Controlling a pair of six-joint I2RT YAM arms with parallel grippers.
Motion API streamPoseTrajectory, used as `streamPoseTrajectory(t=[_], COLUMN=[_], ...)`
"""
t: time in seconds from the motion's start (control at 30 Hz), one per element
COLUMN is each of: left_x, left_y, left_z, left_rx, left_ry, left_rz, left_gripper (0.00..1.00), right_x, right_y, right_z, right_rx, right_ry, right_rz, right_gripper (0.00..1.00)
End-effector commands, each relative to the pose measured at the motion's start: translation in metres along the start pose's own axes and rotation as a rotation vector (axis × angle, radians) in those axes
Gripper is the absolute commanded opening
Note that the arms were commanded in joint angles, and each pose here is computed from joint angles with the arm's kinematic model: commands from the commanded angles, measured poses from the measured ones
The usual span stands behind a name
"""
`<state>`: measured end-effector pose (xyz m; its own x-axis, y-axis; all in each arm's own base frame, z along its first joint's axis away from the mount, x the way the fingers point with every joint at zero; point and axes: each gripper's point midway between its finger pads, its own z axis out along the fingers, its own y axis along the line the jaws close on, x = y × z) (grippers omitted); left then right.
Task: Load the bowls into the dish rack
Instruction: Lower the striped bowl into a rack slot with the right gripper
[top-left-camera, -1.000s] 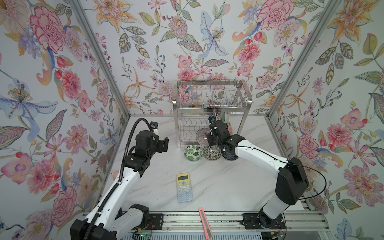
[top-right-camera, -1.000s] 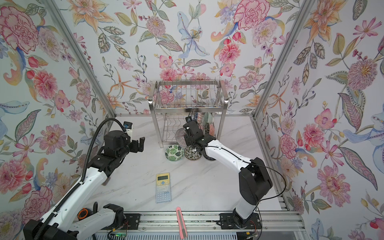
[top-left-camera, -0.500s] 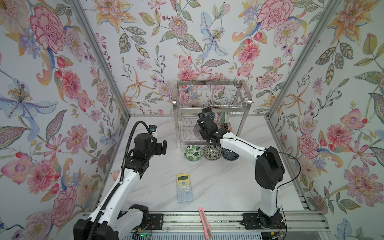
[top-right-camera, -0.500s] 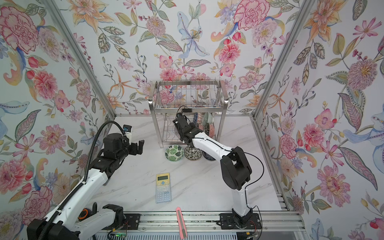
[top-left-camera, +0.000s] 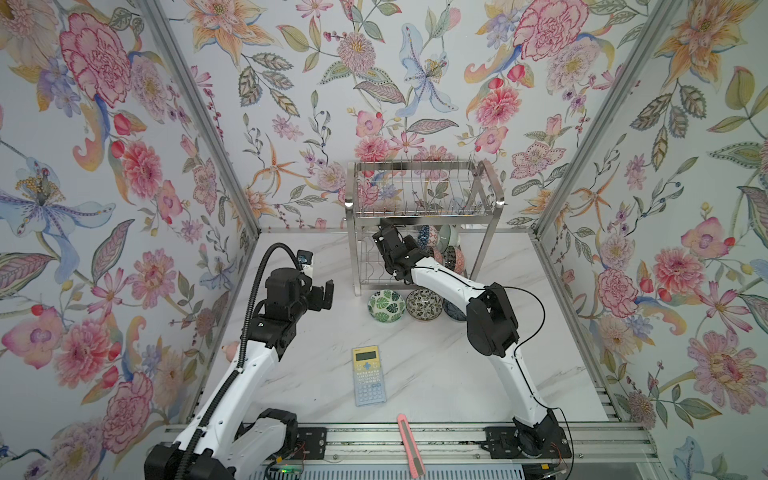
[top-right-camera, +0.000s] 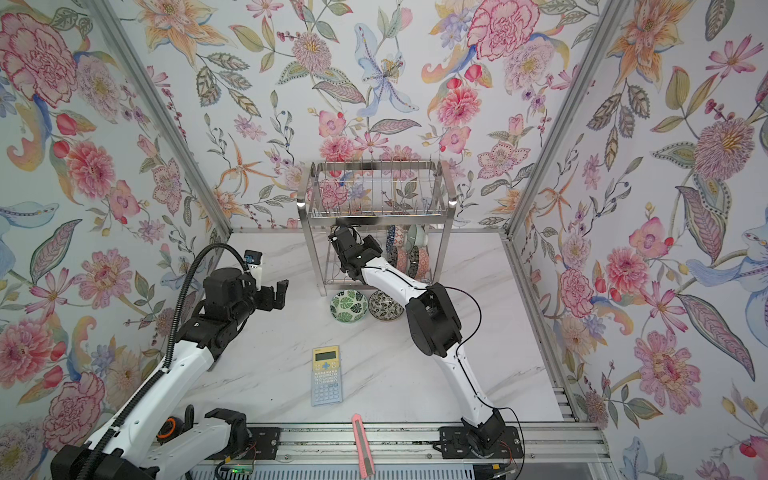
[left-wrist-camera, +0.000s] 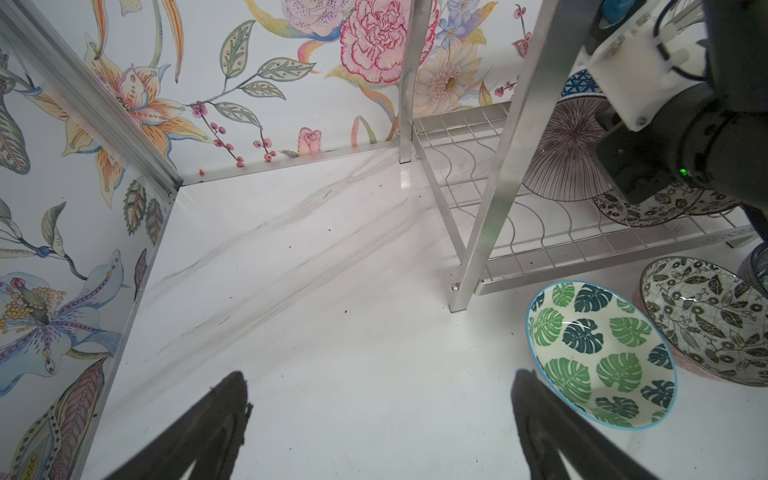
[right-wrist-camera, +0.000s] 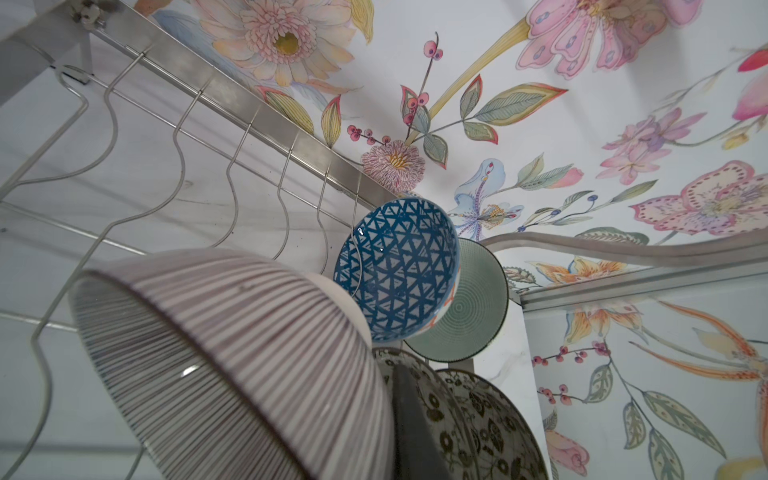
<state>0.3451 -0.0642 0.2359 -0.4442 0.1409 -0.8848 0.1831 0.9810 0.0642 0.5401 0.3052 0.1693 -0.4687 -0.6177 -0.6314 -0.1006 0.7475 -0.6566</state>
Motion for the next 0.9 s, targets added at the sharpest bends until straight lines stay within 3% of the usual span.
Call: streamPoseTrajectory(t=[0.0, 0.47, 0.87], left_x=[0.002, 0.003, 0.003], left_y=[0.0, -0.001, -0.001], left_z=[-0.001, 0.001, 0.001], left_rx=[0.01, 0.016, 0.019], left_ry=[-0.006, -0.002, -0.002], left_rz=[0.007, 0.005, 0.003], left_gripper=[0.99, 0.99, 0.99], right_x=[-0.017, -0.028, -0.015], right_y=[-0.026, -0.038, -0.041], right_z=[0.01, 0.066, 0.103], right_rx=[0.103, 0.339, 0.403], right_ry=[-0.014, -0.064, -0.075], right_rz=[0.007, 0.03, 0.039], right_gripper=[0.0, 0.0, 0.0])
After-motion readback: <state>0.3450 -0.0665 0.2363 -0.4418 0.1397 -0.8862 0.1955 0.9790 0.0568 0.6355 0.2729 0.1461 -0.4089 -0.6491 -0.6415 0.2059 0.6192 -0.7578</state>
